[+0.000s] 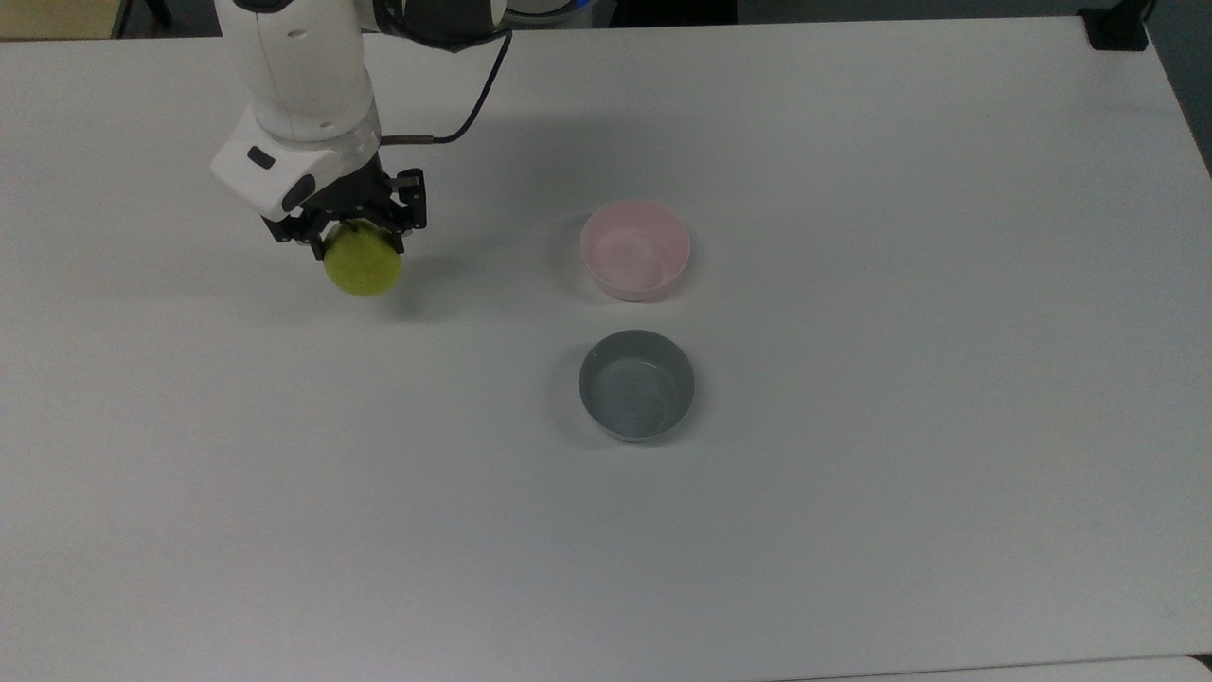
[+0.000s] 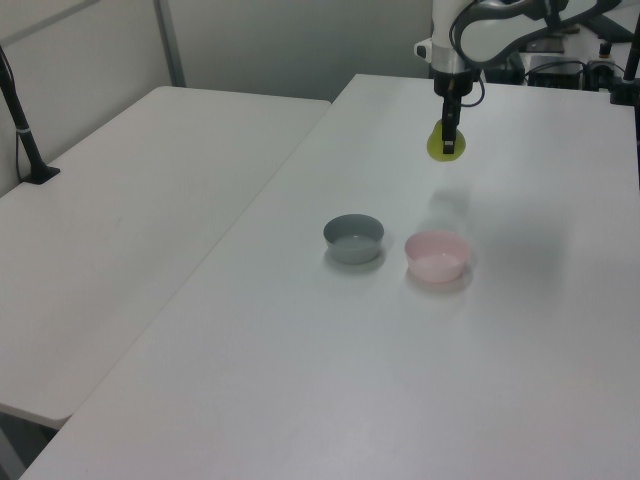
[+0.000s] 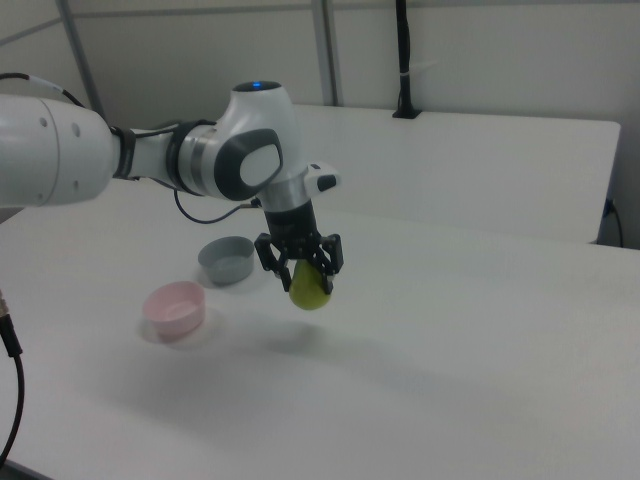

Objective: Pick up a pear from the bowl
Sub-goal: 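Lower the pear onto the bare table and open the gripper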

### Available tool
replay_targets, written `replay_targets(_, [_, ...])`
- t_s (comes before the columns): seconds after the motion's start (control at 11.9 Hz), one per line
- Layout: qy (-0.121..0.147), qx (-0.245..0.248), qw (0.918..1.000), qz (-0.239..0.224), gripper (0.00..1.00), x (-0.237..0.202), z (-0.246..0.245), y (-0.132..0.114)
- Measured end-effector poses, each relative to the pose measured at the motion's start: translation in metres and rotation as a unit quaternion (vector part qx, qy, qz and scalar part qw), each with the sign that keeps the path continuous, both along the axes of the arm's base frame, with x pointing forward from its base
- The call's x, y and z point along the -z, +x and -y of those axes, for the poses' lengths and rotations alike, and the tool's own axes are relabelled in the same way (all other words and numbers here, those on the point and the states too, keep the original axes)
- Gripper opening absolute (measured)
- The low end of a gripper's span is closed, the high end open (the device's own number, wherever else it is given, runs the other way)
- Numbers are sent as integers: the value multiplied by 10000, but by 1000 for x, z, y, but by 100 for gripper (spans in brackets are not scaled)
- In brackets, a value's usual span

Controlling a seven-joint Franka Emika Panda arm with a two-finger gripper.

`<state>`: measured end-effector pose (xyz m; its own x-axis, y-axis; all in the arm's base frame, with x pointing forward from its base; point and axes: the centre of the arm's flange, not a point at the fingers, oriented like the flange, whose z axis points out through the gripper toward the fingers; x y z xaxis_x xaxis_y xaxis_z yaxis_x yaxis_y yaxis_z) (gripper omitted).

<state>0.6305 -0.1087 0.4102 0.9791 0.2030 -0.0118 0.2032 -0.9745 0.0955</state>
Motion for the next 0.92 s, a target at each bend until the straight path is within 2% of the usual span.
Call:
replay_targets(0.33, [-42, 68, 9999, -95, 75, 50, 18, 6])
replay_targets(0.92, [-55, 106, 9997, -226, 75, 73, 28, -1])
